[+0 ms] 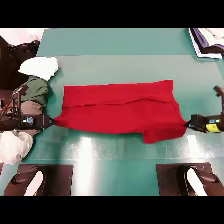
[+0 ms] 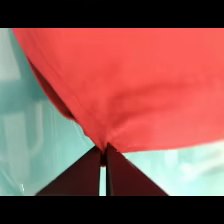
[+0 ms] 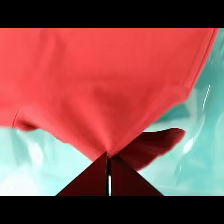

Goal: Fold the shirts.

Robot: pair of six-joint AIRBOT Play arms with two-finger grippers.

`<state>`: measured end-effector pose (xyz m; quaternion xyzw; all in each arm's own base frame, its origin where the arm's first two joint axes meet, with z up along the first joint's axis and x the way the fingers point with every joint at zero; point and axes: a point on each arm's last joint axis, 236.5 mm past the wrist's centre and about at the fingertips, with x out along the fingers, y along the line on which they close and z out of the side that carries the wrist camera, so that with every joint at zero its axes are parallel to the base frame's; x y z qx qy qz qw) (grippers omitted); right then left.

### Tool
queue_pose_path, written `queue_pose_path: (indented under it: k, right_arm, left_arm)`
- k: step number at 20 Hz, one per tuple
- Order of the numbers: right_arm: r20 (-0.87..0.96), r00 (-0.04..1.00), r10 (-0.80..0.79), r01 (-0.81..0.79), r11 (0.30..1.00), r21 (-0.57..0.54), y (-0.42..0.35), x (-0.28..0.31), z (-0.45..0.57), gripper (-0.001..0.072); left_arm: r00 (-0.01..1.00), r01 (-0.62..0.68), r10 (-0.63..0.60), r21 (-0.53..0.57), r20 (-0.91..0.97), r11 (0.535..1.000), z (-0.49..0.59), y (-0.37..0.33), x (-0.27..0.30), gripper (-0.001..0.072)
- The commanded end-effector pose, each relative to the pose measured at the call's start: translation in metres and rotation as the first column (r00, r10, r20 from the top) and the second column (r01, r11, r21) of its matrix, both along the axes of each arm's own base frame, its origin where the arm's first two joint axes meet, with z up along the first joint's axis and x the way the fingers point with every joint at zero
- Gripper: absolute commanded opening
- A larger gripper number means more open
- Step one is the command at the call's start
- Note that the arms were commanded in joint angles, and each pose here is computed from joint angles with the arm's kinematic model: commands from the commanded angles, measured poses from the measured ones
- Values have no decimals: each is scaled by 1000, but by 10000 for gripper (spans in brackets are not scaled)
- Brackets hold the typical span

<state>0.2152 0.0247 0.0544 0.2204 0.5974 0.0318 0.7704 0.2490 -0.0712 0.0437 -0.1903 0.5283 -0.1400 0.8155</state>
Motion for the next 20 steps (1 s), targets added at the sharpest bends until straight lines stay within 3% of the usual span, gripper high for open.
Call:
queue_pose_path:
  k: [1,5,9,20]
  right_arm:
    - [136,990,-39,44,999,-31,-15,44,24,13]
    - [216,976,15,-2,998,-60,-15,106,34,12]
    - [288,956,62,-40,996,-82,2,169,31,12]
    - [224,972,66,-51,996,-71,5,270,-37,18]
  left_arm:
    - [979,-108,103,17,175,994,20,17,39,24]
    - [918,-227,229,-47,323,973,43,31,82,25]
    - [886,-319,338,-112,318,941,28,45,120,25]
    - [927,-314,327,-95,183,945,-27,63,227,42]
